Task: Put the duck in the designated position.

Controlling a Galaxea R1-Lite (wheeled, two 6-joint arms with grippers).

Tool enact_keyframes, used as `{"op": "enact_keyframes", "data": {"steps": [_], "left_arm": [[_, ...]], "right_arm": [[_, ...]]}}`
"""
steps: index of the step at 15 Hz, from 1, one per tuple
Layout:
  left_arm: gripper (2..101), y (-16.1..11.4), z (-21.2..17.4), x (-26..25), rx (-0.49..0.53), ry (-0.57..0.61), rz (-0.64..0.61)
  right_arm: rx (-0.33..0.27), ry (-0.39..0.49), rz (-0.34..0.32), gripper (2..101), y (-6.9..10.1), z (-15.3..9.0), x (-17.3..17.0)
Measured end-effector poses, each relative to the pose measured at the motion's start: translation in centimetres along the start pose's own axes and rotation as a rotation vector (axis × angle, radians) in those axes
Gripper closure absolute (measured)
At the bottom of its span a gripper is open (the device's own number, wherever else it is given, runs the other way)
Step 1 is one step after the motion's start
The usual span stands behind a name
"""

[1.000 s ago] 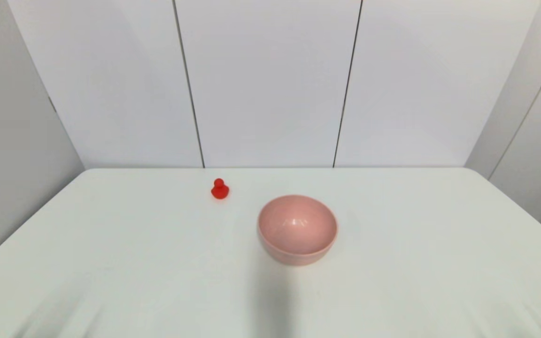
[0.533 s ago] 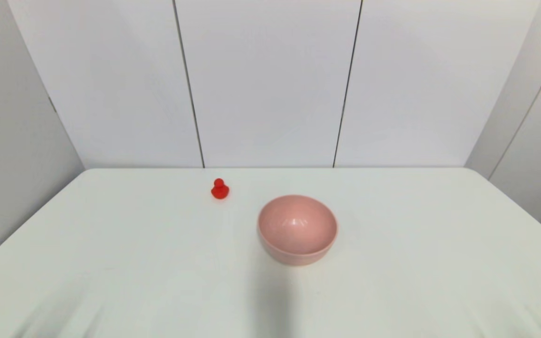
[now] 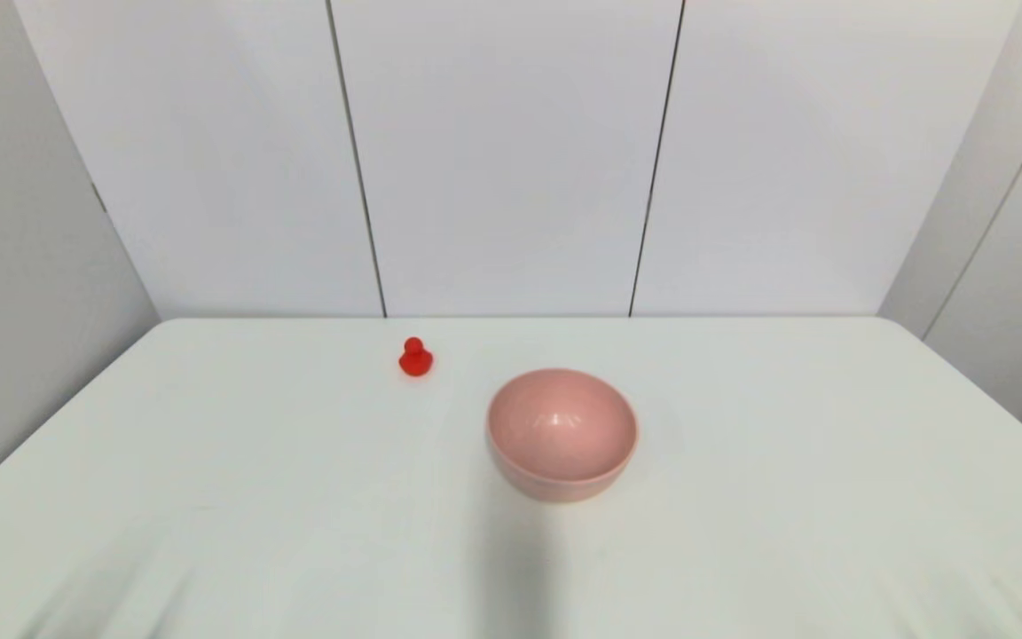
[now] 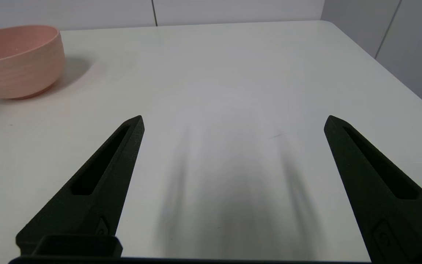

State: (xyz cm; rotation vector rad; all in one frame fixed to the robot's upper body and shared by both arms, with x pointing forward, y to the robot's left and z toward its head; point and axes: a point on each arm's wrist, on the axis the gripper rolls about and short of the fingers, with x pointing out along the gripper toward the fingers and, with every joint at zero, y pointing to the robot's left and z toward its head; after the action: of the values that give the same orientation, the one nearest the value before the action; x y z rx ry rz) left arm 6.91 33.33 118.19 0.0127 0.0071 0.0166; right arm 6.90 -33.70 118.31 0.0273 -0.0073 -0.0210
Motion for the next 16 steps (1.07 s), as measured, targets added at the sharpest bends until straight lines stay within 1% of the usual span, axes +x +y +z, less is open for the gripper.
{"op": "enact_keyframes", "data": {"steps": [2, 4, 8, 12, 16], "left_arm": [[5.3, 0.0, 0.2, 0.2, 0.012, 0.030, -0.002], [5.3, 0.0, 1.9, 0.5, 0.038, 0.062, -0.011], [5.3, 0.1, 8.5, 2.2, 0.087, 0.126, -0.041], [5.3, -0.2, 15.1, 7.0, 0.120, 0.193, -0.103], [5.3, -1.8, 18.3, 13.7, 0.137, 0.293, -0.200]], "right_arm": [[0.000, 0.000, 0.000, 4.9, 0.0, 0.0, 0.0], [0.000, 0.000, 0.000, 5.0, 0.0, 0.0, 0.0], [0.000, 0.000, 0.000, 4.9, 0.0, 0.0, 0.0], [0.000, 0.000, 0.000, 4.9, 0.0, 0.0, 0.0], [0.000, 0.000, 0.000, 4.9, 0.0, 0.0, 0.0]]}}
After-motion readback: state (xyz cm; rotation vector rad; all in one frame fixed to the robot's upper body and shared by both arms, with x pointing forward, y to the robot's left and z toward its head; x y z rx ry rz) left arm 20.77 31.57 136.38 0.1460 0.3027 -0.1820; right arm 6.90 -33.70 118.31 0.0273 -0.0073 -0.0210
